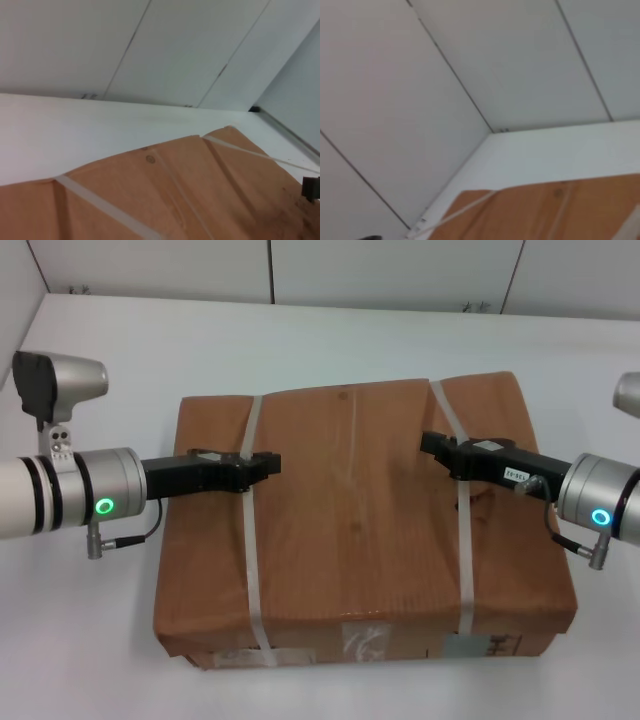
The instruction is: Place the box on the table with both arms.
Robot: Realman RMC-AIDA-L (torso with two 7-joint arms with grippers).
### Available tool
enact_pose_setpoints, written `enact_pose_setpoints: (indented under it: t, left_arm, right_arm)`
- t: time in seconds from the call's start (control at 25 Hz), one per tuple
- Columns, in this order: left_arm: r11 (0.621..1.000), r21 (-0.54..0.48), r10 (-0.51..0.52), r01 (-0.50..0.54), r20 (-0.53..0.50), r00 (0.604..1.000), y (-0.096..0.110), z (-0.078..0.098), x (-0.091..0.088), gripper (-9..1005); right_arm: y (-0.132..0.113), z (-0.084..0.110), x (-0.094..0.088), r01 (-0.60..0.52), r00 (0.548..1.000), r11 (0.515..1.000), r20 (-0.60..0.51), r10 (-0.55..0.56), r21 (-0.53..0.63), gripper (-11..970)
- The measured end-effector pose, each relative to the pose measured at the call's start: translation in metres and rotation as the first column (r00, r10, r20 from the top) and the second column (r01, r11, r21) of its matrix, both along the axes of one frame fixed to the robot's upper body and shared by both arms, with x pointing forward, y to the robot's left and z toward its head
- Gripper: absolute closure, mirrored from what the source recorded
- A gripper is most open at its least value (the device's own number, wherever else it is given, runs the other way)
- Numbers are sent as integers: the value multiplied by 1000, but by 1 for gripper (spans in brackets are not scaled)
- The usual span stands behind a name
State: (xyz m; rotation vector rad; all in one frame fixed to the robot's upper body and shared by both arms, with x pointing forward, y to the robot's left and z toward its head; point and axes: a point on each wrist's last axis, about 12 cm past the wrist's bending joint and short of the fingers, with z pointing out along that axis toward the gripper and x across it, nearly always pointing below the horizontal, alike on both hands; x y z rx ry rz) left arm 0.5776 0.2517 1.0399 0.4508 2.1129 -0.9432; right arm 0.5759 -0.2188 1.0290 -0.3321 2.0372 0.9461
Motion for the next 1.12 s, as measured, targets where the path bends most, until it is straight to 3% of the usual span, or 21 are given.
enact_pose_setpoints:
  t: [1.12]
  left_arm:
    - [997, 80, 13, -13, -2, 1000, -7, -10, 2, 886]
  right_arm:
    - [13, -13, 5, 26, 995, 995, -91, -34, -96, 943]
